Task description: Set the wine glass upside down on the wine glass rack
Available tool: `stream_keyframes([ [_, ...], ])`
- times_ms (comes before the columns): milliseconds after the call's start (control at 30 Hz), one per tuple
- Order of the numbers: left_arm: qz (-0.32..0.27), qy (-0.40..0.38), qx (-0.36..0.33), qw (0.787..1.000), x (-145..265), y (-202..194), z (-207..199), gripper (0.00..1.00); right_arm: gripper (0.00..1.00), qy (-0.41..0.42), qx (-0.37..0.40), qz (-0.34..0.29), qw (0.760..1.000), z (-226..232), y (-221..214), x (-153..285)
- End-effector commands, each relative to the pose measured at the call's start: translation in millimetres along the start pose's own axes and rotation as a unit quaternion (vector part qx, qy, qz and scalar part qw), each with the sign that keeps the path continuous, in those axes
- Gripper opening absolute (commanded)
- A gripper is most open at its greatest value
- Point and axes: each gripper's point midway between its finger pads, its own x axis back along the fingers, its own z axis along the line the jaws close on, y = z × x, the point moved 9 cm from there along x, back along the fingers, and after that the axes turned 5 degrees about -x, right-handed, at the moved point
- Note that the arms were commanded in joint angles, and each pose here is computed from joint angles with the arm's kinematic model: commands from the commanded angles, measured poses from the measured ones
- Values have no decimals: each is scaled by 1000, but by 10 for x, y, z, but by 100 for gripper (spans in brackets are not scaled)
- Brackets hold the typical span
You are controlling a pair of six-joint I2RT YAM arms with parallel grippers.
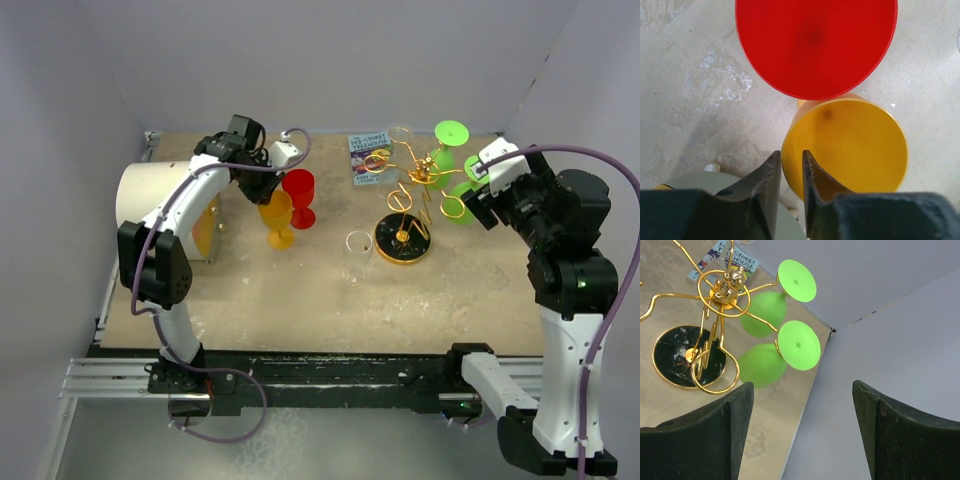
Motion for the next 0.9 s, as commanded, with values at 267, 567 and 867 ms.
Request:
stream_keyframes([
  [267, -13, 13, -24, 1000, 394, -65, -190, 0, 82, 14, -26, -35, 999, 36, 77, 30],
  [567, -108, -51, -75, 990, 1226, -205, -776, 0, 93, 79, -50, -71, 993, 194, 122, 58],
  [867, -270, 12, -140, 953, 2185, -68, -1112, 0, 98, 182, -114, -133, 968, 248, 439, -67],
])
